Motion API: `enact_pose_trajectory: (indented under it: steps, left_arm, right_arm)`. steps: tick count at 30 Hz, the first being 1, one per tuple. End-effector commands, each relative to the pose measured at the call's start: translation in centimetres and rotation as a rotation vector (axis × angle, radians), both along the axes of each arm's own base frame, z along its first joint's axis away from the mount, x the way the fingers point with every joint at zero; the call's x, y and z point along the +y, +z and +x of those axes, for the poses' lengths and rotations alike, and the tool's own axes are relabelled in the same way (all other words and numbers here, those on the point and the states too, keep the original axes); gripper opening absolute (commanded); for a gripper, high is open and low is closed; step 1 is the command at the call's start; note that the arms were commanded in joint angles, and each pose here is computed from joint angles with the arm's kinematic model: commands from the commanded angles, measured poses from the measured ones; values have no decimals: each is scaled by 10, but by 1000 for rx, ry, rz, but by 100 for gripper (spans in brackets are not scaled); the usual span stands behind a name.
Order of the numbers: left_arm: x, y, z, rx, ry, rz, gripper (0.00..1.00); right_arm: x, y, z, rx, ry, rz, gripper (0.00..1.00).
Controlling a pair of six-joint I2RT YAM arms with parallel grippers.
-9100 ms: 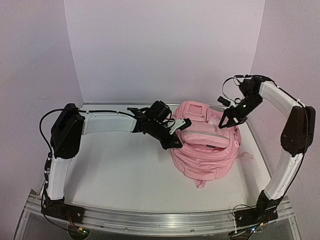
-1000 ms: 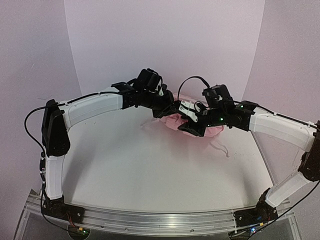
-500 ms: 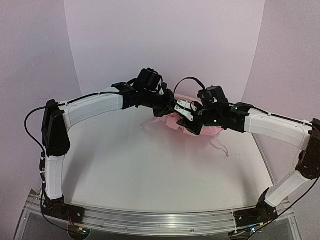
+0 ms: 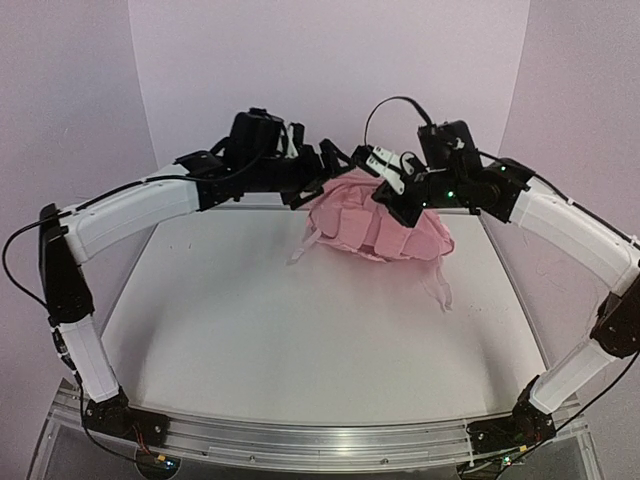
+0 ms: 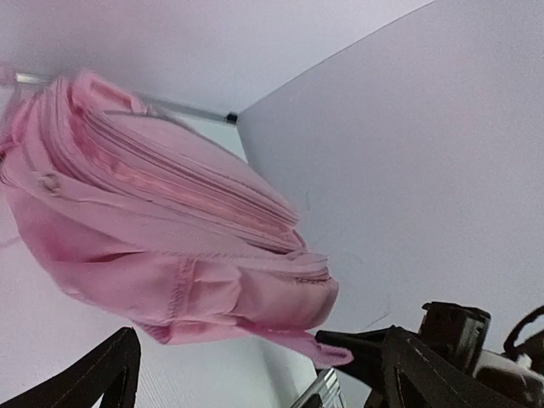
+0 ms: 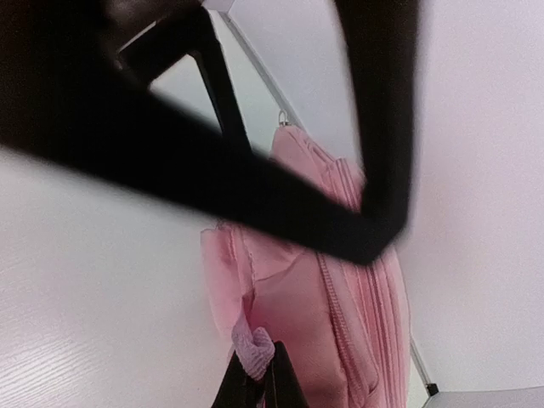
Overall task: Pack the student bag
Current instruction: Pick up the student bag at the center of the board, then place the student bag at the center of the board.
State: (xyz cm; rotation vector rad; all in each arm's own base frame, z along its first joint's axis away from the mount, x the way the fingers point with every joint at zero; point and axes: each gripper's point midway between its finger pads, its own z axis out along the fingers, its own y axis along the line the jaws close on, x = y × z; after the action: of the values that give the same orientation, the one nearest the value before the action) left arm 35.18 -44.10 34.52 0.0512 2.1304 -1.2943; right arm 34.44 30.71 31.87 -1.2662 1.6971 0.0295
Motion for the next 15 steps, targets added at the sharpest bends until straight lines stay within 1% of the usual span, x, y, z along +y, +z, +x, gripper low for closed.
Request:
enact_pose_trajectory:
  steps: [1, 3, 6, 9, 15]
  left_arm:
    - [72, 96, 2, -218, 165, -100, 100]
    - [89, 92, 1, -219, 203, -72, 100]
    - [112, 85, 1, -219, 283, -44, 100]
    - [129, 77, -2, -207, 334, -35, 100]
    - [143, 54, -11, -158, 359, -15, 100]
  right_arm:
    - [-9, 200, -20, -355, 21, 378, 0]
    - [-17, 239, -27, -416, 13, 442, 0]
    - [-25, 278, -35, -481, 15, 503, 0]
    - [-27, 295, -34, -517, 5, 522, 0]
    - [-15, 296, -12, -547, -16, 508, 0]
